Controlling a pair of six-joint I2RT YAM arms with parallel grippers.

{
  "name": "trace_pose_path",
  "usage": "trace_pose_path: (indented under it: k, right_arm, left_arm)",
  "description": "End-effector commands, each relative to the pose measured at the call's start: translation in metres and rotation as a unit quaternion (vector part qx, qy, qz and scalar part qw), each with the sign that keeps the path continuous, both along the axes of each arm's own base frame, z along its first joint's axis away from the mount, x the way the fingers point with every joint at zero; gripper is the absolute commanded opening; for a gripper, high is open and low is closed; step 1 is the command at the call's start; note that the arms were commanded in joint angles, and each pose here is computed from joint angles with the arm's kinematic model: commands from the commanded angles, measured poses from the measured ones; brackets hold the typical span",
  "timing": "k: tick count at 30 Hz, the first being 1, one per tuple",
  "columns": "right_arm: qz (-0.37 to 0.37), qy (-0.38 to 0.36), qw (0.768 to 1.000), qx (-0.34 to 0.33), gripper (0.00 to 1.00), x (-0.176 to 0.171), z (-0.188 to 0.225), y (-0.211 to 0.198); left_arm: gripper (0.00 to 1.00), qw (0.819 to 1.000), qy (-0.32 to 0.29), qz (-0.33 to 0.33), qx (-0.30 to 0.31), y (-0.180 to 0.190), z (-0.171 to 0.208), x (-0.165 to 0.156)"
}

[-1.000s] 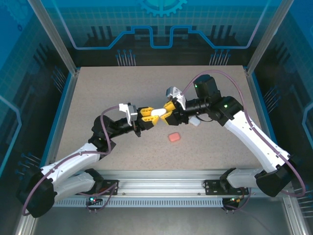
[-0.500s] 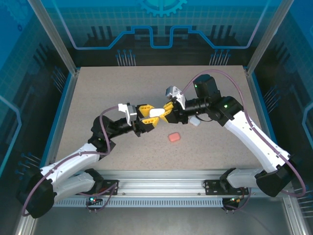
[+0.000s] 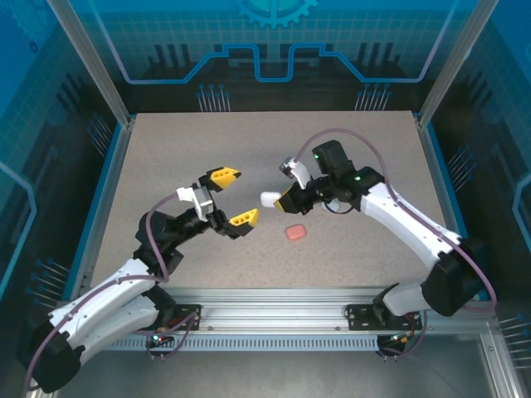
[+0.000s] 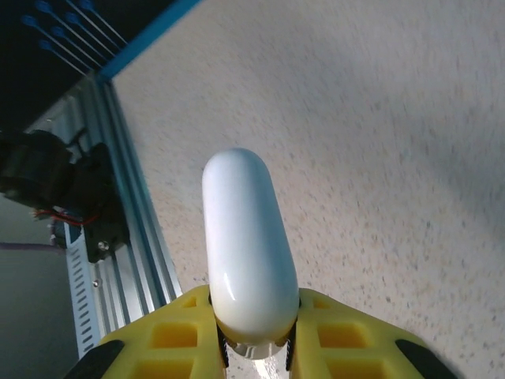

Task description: Insert wireless bluetooth earbuds into charging case

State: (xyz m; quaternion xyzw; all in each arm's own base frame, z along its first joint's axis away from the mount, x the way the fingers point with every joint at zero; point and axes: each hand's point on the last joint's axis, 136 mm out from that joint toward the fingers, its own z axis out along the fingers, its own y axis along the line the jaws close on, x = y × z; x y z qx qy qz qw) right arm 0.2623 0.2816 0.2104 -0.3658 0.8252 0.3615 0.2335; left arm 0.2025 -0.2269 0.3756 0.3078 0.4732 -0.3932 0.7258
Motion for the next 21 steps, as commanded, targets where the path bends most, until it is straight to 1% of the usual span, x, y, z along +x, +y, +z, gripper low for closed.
trace_pose_path:
  k: [1, 7, 12, 21]
  right_arm:
    - [-0.031, 0.06, 0.998, -0.019, 0.2, 0.014, -0.036, 0.002]
    - [-0.017, 0.146, 0.988, -0.04, 0.19, 0.023, -0.09, 0.02]
    - [-0.024, 0.182, 0.981, -0.064, 0.19, 0.032, -0.121, 0.024]
    - [-0.036, 0.236, 0.965, -0.108, 0.2, 0.033, -0.161, 0.021]
  left_arm:
    - [0.99, 1.0, -0.009, 0.027, 0.007, 0.006, -0.001, 0.001]
    - [0.99, 1.0, -0.006, 0.029, 0.01, 0.007, -0.004, 0.001]
    - [0.99, 1.0, -0.007, 0.029, 0.01, 0.007, -0.004, 0.001]
    - [0.99, 1.0, -0.004, 0.027, 0.01, 0.006, -0.004, 0.002]
